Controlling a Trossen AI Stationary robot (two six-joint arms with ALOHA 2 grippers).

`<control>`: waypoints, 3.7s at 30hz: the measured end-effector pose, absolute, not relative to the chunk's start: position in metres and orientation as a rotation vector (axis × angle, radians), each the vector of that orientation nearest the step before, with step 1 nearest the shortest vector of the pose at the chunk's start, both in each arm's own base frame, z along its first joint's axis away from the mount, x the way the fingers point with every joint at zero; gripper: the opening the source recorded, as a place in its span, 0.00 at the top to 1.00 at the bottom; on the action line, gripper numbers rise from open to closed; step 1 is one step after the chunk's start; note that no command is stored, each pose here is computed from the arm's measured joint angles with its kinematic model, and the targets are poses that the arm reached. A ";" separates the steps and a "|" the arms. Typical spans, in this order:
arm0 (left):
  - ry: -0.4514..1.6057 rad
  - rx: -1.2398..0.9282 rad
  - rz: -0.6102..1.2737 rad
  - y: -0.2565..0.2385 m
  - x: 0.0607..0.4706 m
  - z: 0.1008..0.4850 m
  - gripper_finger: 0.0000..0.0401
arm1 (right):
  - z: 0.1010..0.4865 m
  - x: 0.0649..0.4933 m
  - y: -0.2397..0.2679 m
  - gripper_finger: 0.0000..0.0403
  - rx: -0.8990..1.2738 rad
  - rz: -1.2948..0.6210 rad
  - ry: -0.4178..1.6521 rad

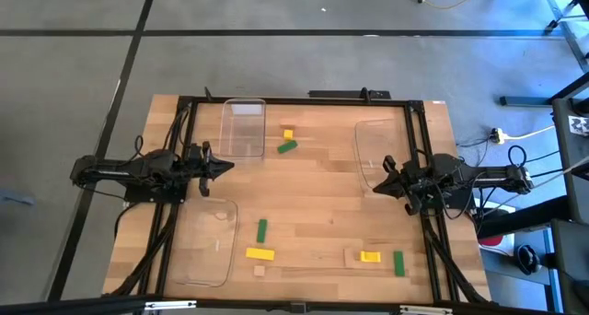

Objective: Sort & place blocks by color

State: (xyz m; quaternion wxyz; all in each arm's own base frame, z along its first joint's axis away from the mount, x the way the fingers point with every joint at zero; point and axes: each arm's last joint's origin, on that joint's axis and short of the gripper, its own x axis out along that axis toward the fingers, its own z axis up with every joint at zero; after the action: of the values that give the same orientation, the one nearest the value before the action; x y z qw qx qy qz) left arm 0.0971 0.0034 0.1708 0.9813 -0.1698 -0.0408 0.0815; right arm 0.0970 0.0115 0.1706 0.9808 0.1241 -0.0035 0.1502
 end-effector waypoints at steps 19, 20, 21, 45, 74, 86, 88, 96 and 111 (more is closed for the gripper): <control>-0.082 -0.342 0.164 0.003 0.097 0.171 1.00 | 0.171 0.097 0.012 0.98 0.249 0.302 -0.007; -0.082 -0.342 0.164 0.003 0.097 0.171 1.00 | 0.171 0.097 0.012 0.98 0.250 0.302 -0.007; -0.082 -0.342 0.164 0.003 0.097 0.171 1.00 | 0.171 0.097 0.012 0.98 0.250 0.302 -0.007; -0.082 -0.342 0.164 0.003 0.097 0.171 1.00 | 0.171 0.097 0.012 0.98 0.249 0.302 -0.007; -0.082 -0.341 0.164 0.003 0.097 0.171 1.00 | 0.171 0.097 0.012 0.98 0.249 0.302 -0.007; -0.138 -0.323 0.176 0.004 0.097 0.176 1.00 | 0.171 0.097 0.012 0.98 0.249 0.302 -0.007; -0.252 -0.359 0.171 0.004 0.095 0.187 1.00 | 0.171 0.097 0.012 0.98 0.250 0.302 -0.007; -0.685 -0.440 0.105 0.006 0.077 0.224 1.00 | 0.171 0.097 0.012 0.98 0.250 0.302 -0.007; -0.433 -0.503 0.241 0.007 0.120 0.301 0.82 | 0.171 0.097 0.012 0.98 0.250 0.302 -0.007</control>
State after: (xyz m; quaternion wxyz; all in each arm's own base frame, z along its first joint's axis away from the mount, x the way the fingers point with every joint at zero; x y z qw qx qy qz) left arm 0.1199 0.0071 0.3007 0.9383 -0.2463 -0.2122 0.1181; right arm 0.0970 0.0115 0.1706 0.9808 0.1242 -0.0036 0.1502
